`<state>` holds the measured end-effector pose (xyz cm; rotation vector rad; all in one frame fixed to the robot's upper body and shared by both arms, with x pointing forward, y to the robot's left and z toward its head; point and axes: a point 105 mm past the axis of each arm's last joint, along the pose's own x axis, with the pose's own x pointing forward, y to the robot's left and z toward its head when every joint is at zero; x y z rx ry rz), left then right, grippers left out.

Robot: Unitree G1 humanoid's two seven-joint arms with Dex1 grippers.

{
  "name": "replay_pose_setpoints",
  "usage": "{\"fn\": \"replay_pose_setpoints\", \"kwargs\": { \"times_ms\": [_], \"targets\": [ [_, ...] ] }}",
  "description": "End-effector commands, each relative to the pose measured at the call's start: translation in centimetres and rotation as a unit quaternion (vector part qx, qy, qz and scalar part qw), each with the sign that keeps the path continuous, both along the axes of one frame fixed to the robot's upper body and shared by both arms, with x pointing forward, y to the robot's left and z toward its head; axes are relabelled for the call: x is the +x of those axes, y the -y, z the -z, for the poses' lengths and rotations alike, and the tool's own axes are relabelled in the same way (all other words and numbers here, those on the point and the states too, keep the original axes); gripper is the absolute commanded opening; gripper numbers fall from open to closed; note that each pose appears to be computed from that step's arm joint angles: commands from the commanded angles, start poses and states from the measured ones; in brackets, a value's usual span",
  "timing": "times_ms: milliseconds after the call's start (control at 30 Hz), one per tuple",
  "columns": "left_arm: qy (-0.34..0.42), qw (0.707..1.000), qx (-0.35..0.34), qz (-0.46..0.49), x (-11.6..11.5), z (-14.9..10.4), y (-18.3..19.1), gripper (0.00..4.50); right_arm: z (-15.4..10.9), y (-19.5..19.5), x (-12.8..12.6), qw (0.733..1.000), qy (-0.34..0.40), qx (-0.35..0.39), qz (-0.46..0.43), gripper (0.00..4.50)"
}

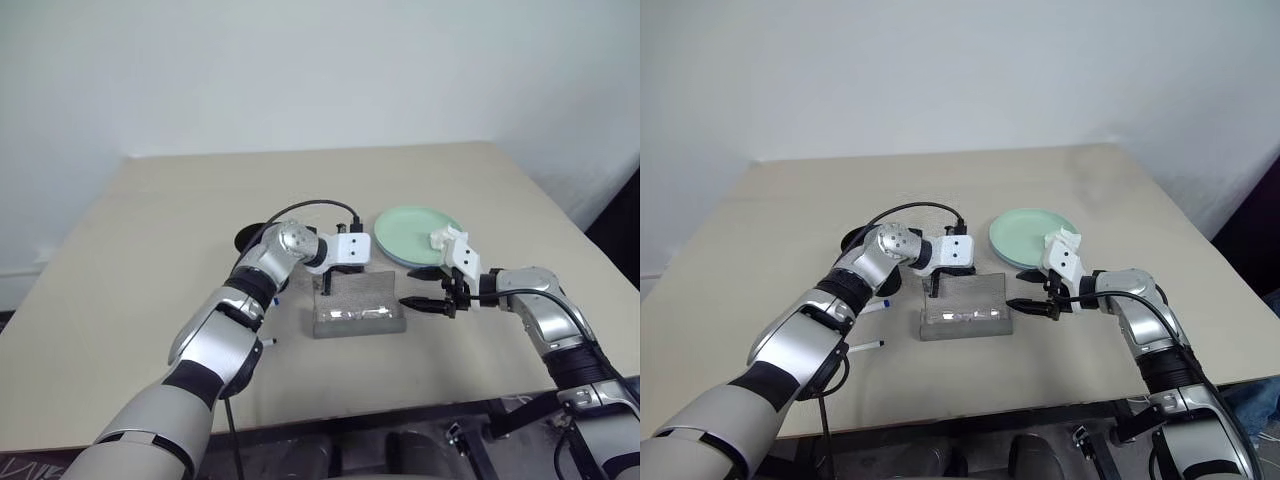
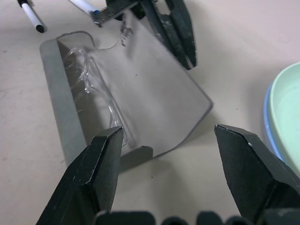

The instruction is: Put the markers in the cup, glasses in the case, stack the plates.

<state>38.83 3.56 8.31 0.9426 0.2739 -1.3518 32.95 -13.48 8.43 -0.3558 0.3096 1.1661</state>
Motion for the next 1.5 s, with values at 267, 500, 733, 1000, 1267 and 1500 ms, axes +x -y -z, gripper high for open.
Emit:
{"fn": "replay_pose_setpoints", "kwargs": {
  "times_ms": [267,500,733,1000,1267,1500],
  "targets": [
    [-0.080,0.991,-0.050,0.091,-4.3,-2.2,-0.7,0.02,-1.2,-0.3,0.7,1.000,0.028,0.003,-0.003,3.39],
    [-0.117,0.986,-0.044,0.113,-7.3,-1.4,-1.6,0.02,-1.3,-0.3,0.8,1.000,0.028,0.002,-0.006,3.39],
    [-0.120,0.987,-0.042,0.096,-7.9,-1.1,-2.6,0.02,-2.2,-0.7,0.0,0.999,0.008,0.040,-0.030,3.39],
    [-0.099,0.985,-0.128,0.056,-7.5,-4.5,-3.5,0.02,-2.3,-0.5,0.3,0.999,0.009,0.035,-0.023,3.39],
    [-0.144,0.981,-0.127,-0.006,-10.6,-5.2,-10.0,0.02,-1.9,-0.3,0.4,0.999,0.009,0.032,-0.015,3.39],
    [-0.195,0.976,-0.074,-0.068,-12.9,-3.5,-14.3,0.38,-1.6,-0.3,0.4,0.999,0.007,0.029,-0.015,3.39]
  ]
}}
